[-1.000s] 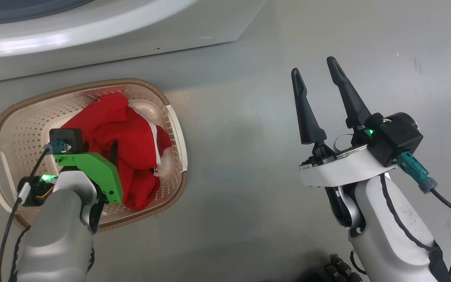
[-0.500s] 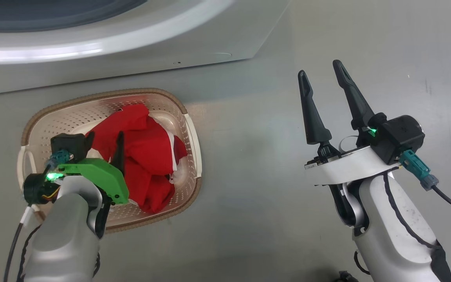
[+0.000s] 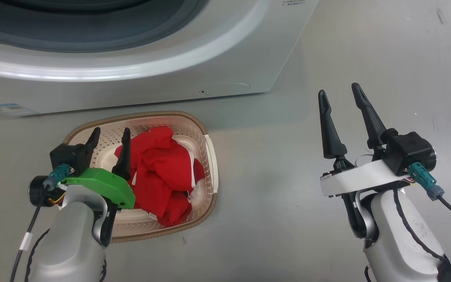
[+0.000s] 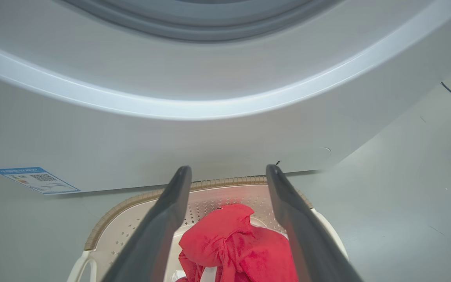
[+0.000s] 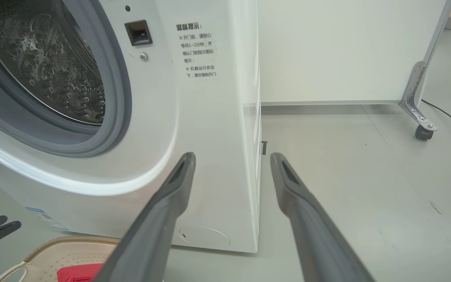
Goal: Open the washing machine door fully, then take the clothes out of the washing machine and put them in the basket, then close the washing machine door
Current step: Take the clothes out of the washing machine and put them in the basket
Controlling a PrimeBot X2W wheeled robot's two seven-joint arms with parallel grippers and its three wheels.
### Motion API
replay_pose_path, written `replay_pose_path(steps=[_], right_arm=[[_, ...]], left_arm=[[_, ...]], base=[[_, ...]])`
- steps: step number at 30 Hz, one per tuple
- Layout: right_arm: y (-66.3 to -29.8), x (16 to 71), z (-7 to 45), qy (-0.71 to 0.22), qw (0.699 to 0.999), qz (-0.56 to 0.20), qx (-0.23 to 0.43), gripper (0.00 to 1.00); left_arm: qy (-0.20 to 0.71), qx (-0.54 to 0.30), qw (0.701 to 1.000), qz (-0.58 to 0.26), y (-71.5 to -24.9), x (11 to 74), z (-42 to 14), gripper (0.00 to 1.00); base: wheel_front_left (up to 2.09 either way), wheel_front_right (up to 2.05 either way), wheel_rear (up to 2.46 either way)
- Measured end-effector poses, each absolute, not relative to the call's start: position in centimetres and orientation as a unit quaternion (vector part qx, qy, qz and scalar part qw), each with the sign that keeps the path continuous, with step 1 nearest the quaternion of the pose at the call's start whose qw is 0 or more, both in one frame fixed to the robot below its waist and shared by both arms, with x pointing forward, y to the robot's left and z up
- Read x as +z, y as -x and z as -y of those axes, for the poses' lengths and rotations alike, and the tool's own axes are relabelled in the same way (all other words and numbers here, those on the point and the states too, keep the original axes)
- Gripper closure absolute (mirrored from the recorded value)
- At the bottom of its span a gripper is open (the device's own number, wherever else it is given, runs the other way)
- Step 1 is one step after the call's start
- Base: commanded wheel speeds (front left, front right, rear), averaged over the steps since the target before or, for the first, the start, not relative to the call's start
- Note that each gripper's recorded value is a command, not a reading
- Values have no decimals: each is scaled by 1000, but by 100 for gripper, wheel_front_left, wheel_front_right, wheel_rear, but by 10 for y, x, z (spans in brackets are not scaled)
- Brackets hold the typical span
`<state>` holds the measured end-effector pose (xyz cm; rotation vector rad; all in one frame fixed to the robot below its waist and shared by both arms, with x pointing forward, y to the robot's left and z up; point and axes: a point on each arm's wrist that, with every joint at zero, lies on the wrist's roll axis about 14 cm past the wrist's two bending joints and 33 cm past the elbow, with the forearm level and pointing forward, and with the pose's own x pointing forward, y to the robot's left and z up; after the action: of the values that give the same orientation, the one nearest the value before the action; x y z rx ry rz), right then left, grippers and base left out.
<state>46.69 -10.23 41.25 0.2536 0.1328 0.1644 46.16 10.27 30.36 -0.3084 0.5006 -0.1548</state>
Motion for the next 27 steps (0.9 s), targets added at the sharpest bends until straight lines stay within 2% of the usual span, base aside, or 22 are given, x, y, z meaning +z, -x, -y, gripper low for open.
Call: replay_pose_path(steps=[4, 12, 21, 27], right_arm=[[-462, 418, 101, -125, 987, -62, 86, 0], [-448, 437, 96, -121, 987, -47, 97, 0], [-432, 459, 96, -116, 988, -25, 100, 0], [-420, 469, 99, -116, 988, -15, 97, 0]], left_arm=[[150, -77, 961, -218, -465, 325, -106, 0], [141, -76, 983, -95, -481, 408, -120, 0], [129, -67, 989, -31, -460, 456, -129, 0], [118, -56, 991, -30, -434, 459, -134, 0]], base=[[0, 0, 0], [0, 0, 0], [0, 0, 0], [0, 0, 0]])
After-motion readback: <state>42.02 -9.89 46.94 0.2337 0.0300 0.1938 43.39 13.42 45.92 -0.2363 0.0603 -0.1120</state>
